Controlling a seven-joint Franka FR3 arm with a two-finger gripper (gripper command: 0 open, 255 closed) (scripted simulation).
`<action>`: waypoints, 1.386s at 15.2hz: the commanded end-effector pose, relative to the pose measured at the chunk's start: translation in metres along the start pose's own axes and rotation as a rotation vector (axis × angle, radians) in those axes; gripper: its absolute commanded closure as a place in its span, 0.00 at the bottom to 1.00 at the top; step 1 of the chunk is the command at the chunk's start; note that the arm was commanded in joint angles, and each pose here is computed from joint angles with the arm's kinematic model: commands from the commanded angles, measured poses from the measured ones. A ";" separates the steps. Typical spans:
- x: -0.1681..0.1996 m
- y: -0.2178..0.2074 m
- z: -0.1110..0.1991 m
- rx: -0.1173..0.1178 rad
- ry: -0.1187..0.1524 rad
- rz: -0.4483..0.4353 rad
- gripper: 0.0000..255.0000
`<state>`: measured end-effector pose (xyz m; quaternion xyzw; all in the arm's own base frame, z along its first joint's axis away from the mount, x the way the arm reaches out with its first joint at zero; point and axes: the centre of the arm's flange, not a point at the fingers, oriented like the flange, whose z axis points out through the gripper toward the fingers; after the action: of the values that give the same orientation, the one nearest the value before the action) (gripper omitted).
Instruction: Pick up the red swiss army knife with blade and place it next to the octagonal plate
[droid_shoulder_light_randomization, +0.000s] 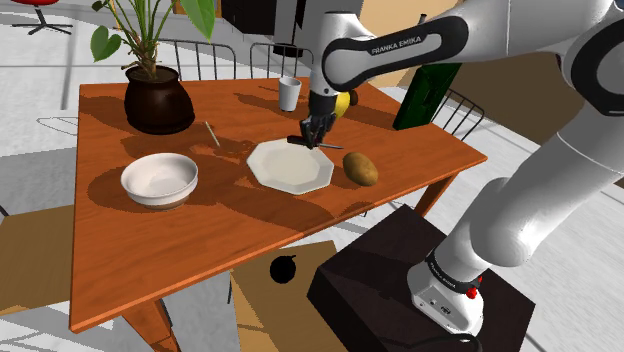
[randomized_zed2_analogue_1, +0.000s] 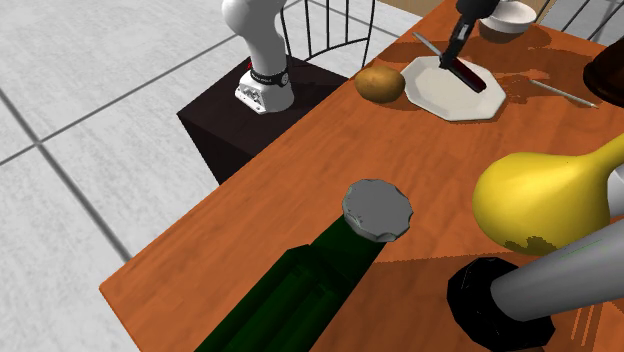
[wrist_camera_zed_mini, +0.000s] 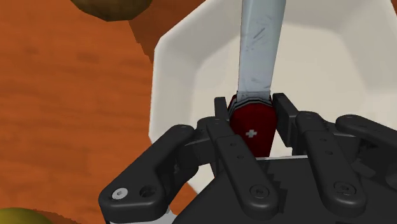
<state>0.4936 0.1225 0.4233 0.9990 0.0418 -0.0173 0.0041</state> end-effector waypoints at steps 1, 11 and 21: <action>0.002 -0.025 0.001 0.000 0.000 0.002 1.00; -0.005 -0.157 0.000 0.000 0.000 0.002 1.00; -0.011 -0.289 -0.001 0.000 0.000 0.002 1.00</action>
<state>0.4583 0.3954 0.4248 0.9990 0.0415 -0.0172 0.0041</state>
